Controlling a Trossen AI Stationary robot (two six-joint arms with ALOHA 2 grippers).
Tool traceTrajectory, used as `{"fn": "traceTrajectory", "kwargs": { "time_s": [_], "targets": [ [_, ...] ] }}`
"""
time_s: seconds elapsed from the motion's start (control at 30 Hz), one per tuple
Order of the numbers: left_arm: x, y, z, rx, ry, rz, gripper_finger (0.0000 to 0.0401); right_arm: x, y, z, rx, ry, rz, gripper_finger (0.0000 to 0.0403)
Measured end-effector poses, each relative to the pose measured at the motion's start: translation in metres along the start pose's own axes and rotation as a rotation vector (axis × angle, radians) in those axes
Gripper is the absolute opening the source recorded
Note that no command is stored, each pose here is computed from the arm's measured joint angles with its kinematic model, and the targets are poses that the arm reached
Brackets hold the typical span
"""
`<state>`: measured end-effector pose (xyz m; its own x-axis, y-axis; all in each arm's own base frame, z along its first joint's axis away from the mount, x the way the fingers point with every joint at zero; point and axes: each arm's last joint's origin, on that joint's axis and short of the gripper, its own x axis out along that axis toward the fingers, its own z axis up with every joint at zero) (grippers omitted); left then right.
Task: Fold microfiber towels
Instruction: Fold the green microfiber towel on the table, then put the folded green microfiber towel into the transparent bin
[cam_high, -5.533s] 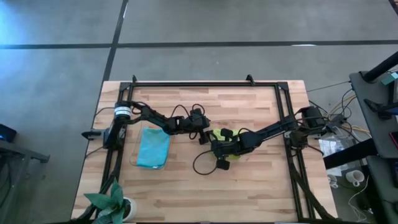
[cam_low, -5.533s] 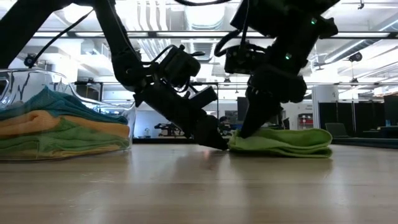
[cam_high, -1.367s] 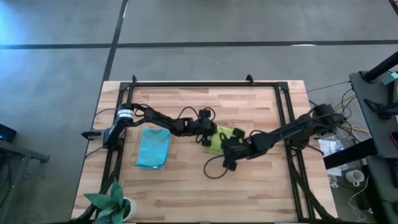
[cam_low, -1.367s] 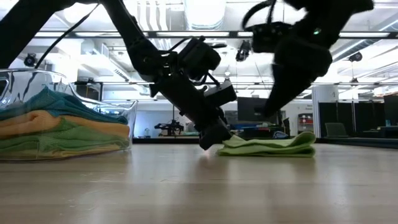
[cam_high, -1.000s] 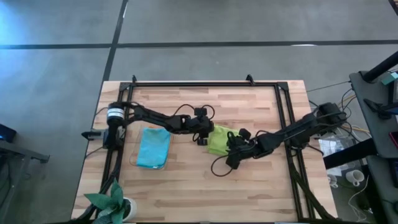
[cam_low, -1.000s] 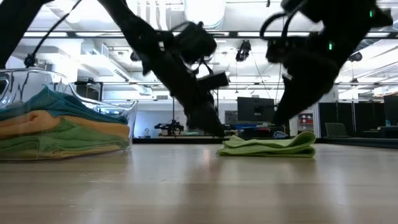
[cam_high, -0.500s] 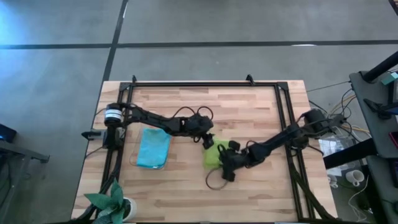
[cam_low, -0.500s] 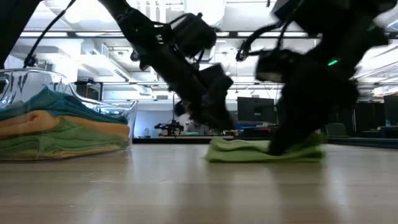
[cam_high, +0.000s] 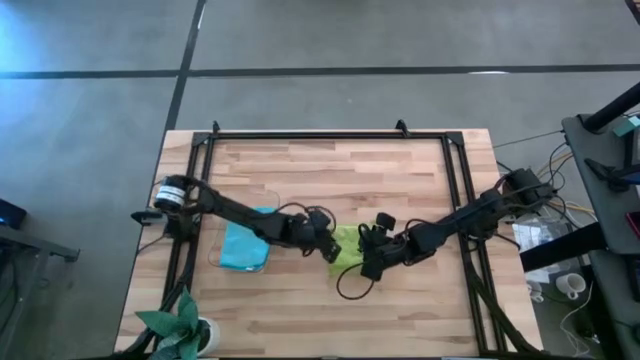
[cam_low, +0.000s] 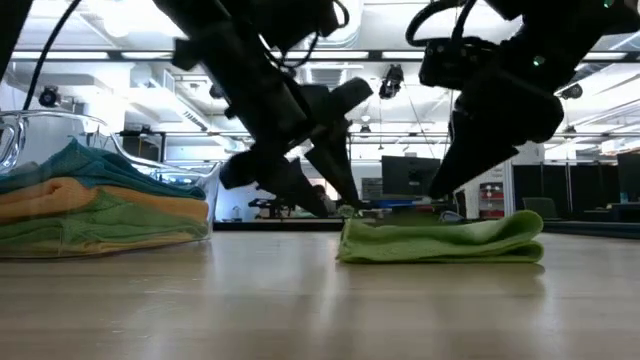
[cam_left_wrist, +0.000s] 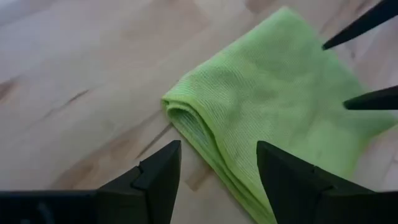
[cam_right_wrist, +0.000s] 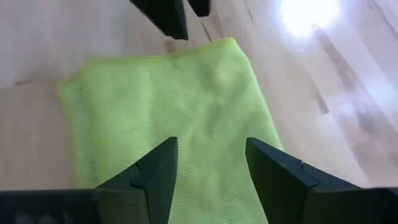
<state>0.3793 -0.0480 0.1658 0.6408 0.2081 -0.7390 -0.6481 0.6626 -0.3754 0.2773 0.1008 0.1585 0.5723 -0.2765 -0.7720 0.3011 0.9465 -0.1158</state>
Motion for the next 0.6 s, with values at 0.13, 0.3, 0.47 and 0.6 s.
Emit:
{"fn": "traceTrajectory", "kwargs": {
  "time_s": [0.13, 0.3, 0.47, 0.6],
  "targets": [
    [-0.004, -0.004, -0.006, -0.067, -0.068, 0.042, 0.0194, -0.001, 0.007, 0.006, -0.024, -0.047, 0.096, 0.0187],
    [0.01, -0.001, -0.014, -0.21, -0.052, 0.069, 0.0194, -0.005, 0.013, 0.001, -0.058, -0.019, 0.145, 0.0187],
    [0.021, -0.001, -0.027, -0.355, -0.021, 0.073, 0.0194, -0.009, 0.016, -0.001, -0.072, -0.019, 0.154, 0.0187],
    [0.021, -0.005, -0.03, -0.379, -0.029, 0.043, 0.0194, -0.008, 0.015, 0.0, -0.101, -0.027, 0.143, 0.0187]
  ]
}}
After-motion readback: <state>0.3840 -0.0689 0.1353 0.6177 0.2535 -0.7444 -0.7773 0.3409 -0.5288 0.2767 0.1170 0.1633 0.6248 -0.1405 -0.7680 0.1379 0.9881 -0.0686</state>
